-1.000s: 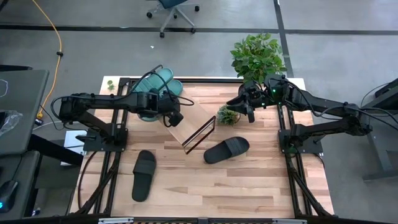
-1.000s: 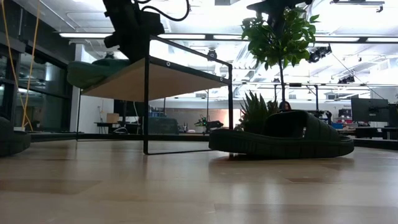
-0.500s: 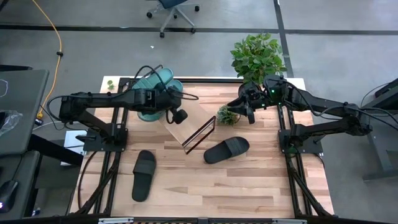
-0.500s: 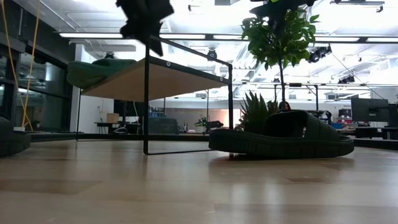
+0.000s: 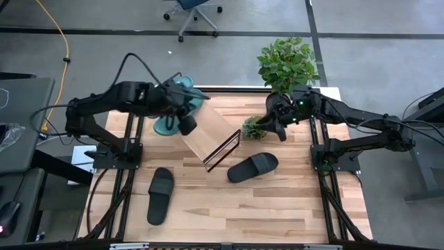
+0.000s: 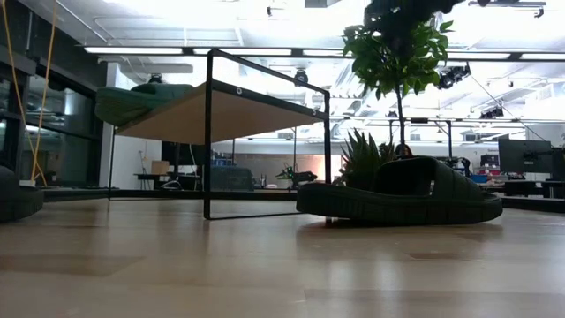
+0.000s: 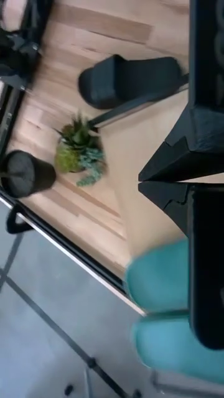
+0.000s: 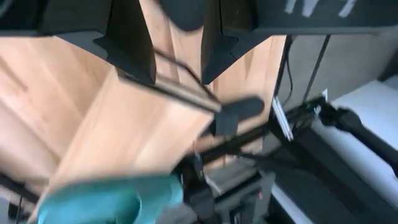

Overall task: Pick and place slippers onto the shelf
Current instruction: Put the right black pair of slippers on the shelf

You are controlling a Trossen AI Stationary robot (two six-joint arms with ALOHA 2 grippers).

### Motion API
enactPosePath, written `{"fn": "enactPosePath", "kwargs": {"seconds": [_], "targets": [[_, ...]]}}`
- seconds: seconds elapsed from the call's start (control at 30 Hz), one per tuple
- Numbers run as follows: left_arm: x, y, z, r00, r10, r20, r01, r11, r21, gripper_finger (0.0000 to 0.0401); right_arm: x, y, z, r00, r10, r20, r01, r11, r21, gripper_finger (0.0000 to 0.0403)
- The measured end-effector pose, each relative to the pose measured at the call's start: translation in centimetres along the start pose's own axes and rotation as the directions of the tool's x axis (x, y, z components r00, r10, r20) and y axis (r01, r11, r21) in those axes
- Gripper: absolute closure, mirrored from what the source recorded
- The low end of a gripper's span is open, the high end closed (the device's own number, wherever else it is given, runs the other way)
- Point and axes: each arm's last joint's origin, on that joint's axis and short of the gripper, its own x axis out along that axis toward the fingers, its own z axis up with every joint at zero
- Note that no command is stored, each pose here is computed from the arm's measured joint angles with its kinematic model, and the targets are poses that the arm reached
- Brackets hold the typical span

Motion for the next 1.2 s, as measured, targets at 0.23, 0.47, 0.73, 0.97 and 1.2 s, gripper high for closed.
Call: {"fn": "enactPosePath", "kwargs": {"seconds": [0.23,0.47,0.73,0.97,1.2], "targets": [[-3.1,-2.8,-2.4,0.997,0.067,-0.047,-0.068,0.998,-0.008,0.0401,-0.1,-0.4,-1.4,0.990,-0.039,-0.138,0.041,0.999,0.015,0.0284],[-3.7,-6.0,-5.3,0.995,0.099,-0.030,-0.101,0.994,-0.043,0.0401,-0.1,-0.5,-1.7,0.986,-0.038,-0.164,0.050,0.996,0.068,0.0284],[-3.7,-7.4,-8.5,0.989,0.137,-0.063,-0.139,0.989,-0.041,0.0401,0.8,-1.8,-6.8,0.976,0.019,-0.216,0.051,0.949,0.313,0.0284],[-3.8,-7.5,-10.5,0.987,0.154,-0.047,-0.154,0.988,-0.008,0.0401,0.8,-1.5,-11.8,0.988,0.107,-0.114,-0.012,0.782,0.624,0.0284],[-4.1,-5.9,-11.4,0.987,0.159,-0.037,-0.160,0.987,-0.011,0.0401,1.2,-1.4,-15.1,0.994,0.043,-0.097,0.051,0.609,0.792,0.0284]]}}
